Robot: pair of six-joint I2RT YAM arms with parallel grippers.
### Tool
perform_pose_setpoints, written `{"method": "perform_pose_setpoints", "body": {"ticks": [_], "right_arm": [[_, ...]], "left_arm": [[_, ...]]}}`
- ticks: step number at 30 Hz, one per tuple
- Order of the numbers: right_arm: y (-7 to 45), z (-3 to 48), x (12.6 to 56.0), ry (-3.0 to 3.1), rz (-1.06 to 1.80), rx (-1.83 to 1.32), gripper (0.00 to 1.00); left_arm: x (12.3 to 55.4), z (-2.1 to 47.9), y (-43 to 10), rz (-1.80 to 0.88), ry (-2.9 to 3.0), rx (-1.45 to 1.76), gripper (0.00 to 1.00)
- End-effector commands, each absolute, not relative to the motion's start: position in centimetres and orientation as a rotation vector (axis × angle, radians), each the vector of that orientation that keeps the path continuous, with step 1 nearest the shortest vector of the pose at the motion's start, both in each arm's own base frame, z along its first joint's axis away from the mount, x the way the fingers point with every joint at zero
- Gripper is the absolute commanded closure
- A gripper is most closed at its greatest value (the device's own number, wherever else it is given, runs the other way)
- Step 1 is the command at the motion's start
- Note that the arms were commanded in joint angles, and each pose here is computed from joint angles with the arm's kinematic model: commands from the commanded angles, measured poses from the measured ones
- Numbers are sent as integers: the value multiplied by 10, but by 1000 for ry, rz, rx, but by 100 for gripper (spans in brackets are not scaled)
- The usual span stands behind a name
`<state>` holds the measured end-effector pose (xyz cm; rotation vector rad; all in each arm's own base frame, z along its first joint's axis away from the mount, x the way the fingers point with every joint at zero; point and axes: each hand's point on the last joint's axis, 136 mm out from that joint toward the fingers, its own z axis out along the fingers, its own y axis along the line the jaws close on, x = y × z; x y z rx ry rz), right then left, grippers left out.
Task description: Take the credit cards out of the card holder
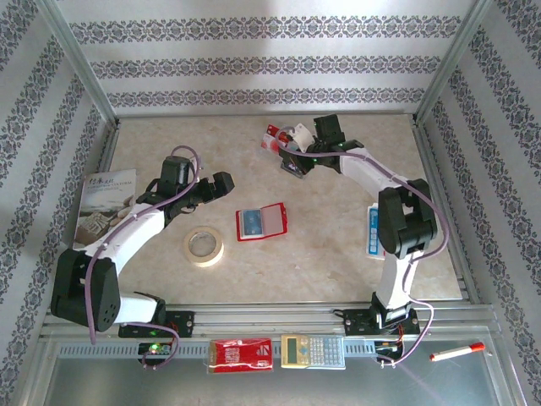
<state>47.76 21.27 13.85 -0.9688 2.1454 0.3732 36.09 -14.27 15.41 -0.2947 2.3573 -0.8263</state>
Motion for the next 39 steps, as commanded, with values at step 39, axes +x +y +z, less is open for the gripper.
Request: {"method": "perform_pose_setpoints", "body": {"ticks": [39], "right_arm": [[190,94,511,2156,316,-1058,99]], "left_arm": [[359,131,-141,-837,2453,-316,0]]}}
